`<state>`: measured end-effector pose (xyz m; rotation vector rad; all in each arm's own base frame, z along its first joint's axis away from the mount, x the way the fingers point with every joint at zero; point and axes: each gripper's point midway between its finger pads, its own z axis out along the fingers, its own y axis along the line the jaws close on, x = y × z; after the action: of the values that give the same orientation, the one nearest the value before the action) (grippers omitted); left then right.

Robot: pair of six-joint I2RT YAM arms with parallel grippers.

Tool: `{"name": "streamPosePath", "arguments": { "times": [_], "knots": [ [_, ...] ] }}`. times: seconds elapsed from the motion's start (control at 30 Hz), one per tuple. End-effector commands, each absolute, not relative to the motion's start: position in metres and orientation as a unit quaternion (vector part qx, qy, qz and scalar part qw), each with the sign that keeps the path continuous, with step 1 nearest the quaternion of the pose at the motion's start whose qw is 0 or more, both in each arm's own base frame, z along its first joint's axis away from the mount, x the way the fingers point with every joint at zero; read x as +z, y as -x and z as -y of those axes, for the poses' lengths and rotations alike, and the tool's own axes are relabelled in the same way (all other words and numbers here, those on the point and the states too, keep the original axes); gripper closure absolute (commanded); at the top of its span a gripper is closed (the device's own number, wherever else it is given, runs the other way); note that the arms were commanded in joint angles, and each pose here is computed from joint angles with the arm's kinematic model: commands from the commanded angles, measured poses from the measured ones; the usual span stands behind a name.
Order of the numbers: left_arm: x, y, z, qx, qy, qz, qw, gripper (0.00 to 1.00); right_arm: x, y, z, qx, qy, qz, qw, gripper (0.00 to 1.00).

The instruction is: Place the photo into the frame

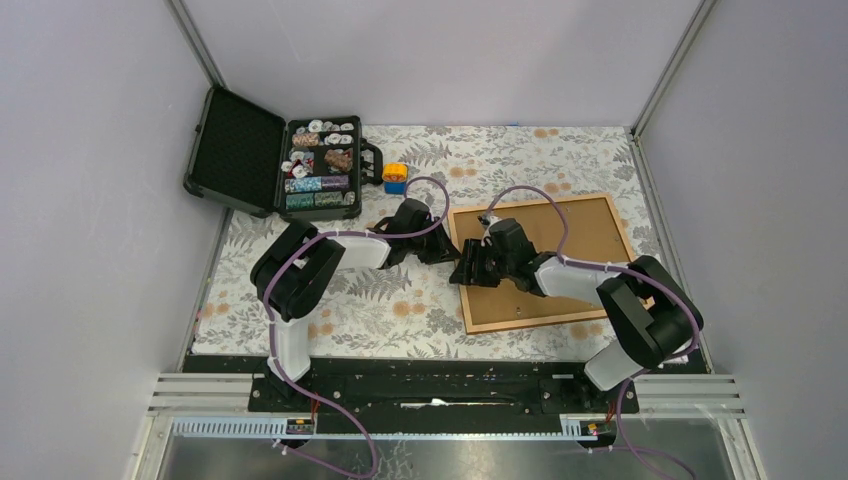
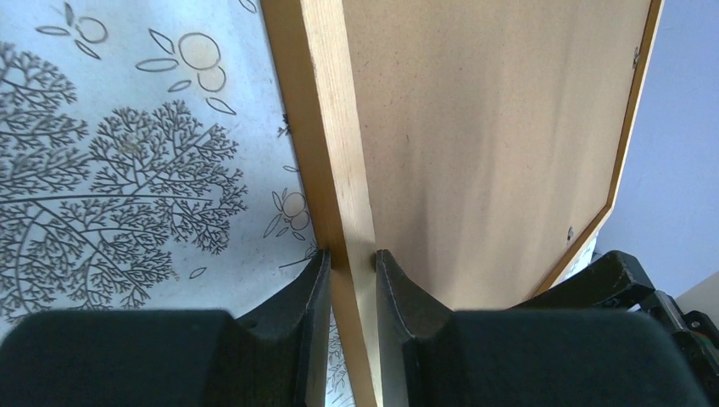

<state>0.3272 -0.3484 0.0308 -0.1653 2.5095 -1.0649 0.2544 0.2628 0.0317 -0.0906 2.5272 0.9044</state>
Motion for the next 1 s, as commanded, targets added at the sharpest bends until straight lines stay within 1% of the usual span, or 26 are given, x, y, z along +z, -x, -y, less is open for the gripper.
{"name": "streamPosePath", "arguments": {
  "times": [0.0, 0.13, 0.2, 0.37, 0.47, 0.5, 0.6, 0.67, 0.73, 0.83, 0.87, 0.97],
  "knots": [
    [0.016, -0.326, 0.338, -0.363, 0.062, -0.907, 0.203, 0.76, 0.025, -0.26, -0.271, 0.329, 0.029, -0.918, 0.221, 0.43],
    [0.018, -0.327, 0.337, -0.363, 0.06, -0.907, 0.208, 0.76, 0.036, -0.261, -0.268, 0.32, 0.042, -0.918, 0.23, 0.41],
    [0.022, -0.328, 0.336, -0.365, 0.057, -0.903, 0.218, 0.73, 0.043, -0.255, -0.259, 0.302, 0.061, -0.923, 0.232, 0.39],
    [0.051, -0.325, 0.341, -0.406, 0.039, -0.88, 0.245, 0.58, 0.057, -0.222, -0.224, 0.236, 0.142, -0.941, 0.198, 0.27],
    [0.068, -0.325, 0.337, -0.412, 0.036, -0.874, 0.255, 0.49, 0.071, -0.205, -0.213, 0.186, 0.208, -0.942, 0.185, 0.25],
    [0.075, -0.324, 0.332, -0.415, 0.038, -0.872, 0.258, 0.45, 0.077, -0.203, -0.211, 0.172, 0.225, -0.941, 0.186, 0.25],
    [0.098, -0.324, 0.307, -0.42, 0.054, -0.863, 0.275, 0.31, 0.085, -0.19, -0.207, 0.143, 0.281, -0.93, 0.187, 0.24],
    [0.115, -0.318, 0.29, -0.42, 0.058, -0.858, 0.292, 0.25, 0.09, -0.183, -0.206, 0.124, 0.323, -0.918, 0.191, 0.24],
    [0.128, -0.308, 0.275, -0.414, 0.06, -0.856, 0.304, 0.2, 0.092, -0.18, -0.206, 0.11, 0.354, -0.907, 0.197, 0.24],
    [0.143, -0.29, 0.252, -0.398, 0.066, -0.855, 0.326, 0.16, 0.093, -0.18, -0.204, 0.093, 0.388, -0.896, 0.193, 0.25],
    [0.149, -0.285, 0.243, -0.393, 0.071, -0.853, 0.336, 0.14, 0.09, -0.18, -0.203, 0.084, 0.403, -0.891, 0.193, 0.26],
    [0.161, -0.271, 0.22, -0.383, 0.09, -0.844, 0.364, 0.08, 0.08, -0.185, -0.198, 0.035, 0.45, -0.868, 0.207, 0.34]
  ]
}}
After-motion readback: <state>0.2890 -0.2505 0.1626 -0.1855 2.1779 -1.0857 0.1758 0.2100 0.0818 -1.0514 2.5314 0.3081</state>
